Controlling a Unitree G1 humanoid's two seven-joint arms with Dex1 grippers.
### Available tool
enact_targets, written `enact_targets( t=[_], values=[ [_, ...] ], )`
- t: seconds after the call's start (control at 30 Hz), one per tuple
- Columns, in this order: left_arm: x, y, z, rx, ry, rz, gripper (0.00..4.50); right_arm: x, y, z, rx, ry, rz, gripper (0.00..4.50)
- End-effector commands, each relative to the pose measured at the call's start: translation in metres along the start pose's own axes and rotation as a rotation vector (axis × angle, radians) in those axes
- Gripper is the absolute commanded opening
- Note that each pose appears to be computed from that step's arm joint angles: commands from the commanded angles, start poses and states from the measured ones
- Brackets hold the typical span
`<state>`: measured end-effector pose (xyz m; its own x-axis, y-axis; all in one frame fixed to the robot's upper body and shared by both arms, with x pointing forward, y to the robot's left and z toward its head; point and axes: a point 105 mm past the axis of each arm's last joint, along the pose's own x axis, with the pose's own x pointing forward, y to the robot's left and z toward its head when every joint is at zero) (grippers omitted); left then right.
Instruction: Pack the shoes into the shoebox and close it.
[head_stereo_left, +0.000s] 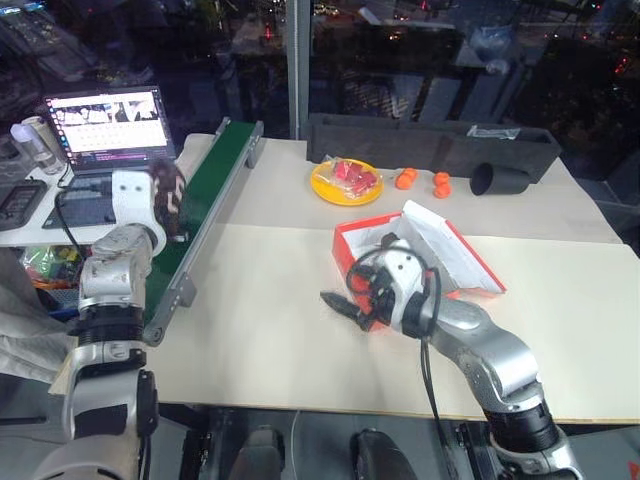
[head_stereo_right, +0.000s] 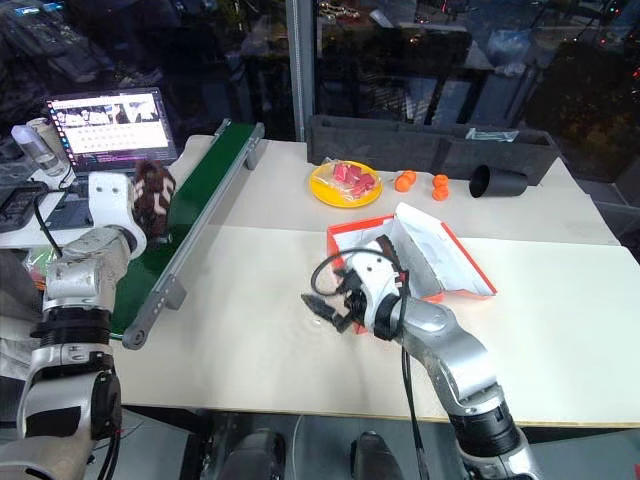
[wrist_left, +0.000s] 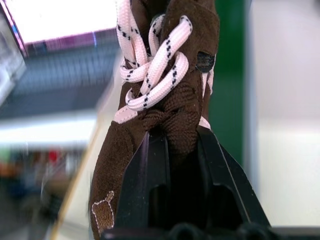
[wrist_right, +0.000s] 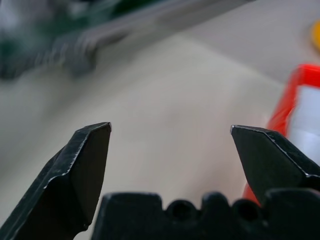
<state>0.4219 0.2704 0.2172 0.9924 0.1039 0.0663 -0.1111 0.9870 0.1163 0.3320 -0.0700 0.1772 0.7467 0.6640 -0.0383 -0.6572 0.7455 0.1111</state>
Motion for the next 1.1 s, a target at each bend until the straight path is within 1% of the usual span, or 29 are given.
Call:
enact_targets(
  t=[0.03,0.07,0.1,0.17,0.23,0.3,0.37,0.5,0.63,0.7,0.83,0.9,0.93,1.0,1.1],
  values=[
    [-0.01,-0.046,0.041,-0.076,-0.192,-0.172,0.51,-0.002,-0.036,0.04,0.22,-0.164,-0.178,4.5],
    [-0.014,-0.064,0.043,-0.129,-0.197,-0.244,0.51,-0.001,-0.039,0.049,0.293,-0.209,-0.19,4.5],
    [-0.02,-0.086,0.043,-0.225,-0.179,-0.348,0.51,0.0,-0.039,0.06,0.371,-0.265,-0.178,4.5],
    [-0.04,-0.128,0.049,-0.38,-0.162,-0.572,0.51,0.003,-0.033,0.076,0.494,-0.328,-0.133,4.5],
    [-0.06,-0.155,0.058,-0.52,-0.143,-0.746,0.51,0.005,-0.028,0.082,0.526,-0.325,-0.109,4.5],
    [-0.079,-0.173,0.067,-0.637,-0.127,-0.883,0.51,0.008,-0.021,0.086,0.543,-0.315,-0.078,4.5],
    [-0.087,-0.182,0.07,-0.676,-0.109,-0.937,0.51,0.008,-0.017,0.089,0.554,-0.31,-0.054,4.5],
    [-0.093,-0.193,0.068,-0.659,-0.077,-0.981,0.51,0.007,-0.016,0.089,0.56,-0.297,-0.059,4.5],
    [-0.097,-0.2,0.06,-0.596,-0.044,-1.016,0.51,0.005,-0.014,0.094,0.55,-0.299,-0.055,4.5],
    [-0.095,-0.202,0.053,-0.576,-0.017,-1.008,0.51,0.004,-0.012,0.098,0.548,-0.307,-0.046,4.5],
    [-0.072,-0.196,0.033,-0.519,0.026,-0.878,0.51,0.001,-0.008,0.107,0.555,-0.328,-0.018,4.5],
    [-0.068,-0.196,0.034,-0.475,0.003,-0.87,0.51,0.002,-0.008,0.105,0.545,-0.316,-0.021,4.5],
    [-0.072,-0.201,0.04,-0.463,-0.021,-0.904,0.51,0.002,-0.008,0.103,0.548,-0.308,-0.025,4.5],
    [-0.081,-0.211,0.05,-0.465,-0.052,-0.966,0.51,0.002,-0.01,0.099,0.549,-0.291,-0.038,4.5],
    [-0.085,-0.217,0.052,-0.48,-0.059,-0.986,0.51,0.002,-0.014,0.092,0.55,-0.269,-0.056,4.5]
  ],
)
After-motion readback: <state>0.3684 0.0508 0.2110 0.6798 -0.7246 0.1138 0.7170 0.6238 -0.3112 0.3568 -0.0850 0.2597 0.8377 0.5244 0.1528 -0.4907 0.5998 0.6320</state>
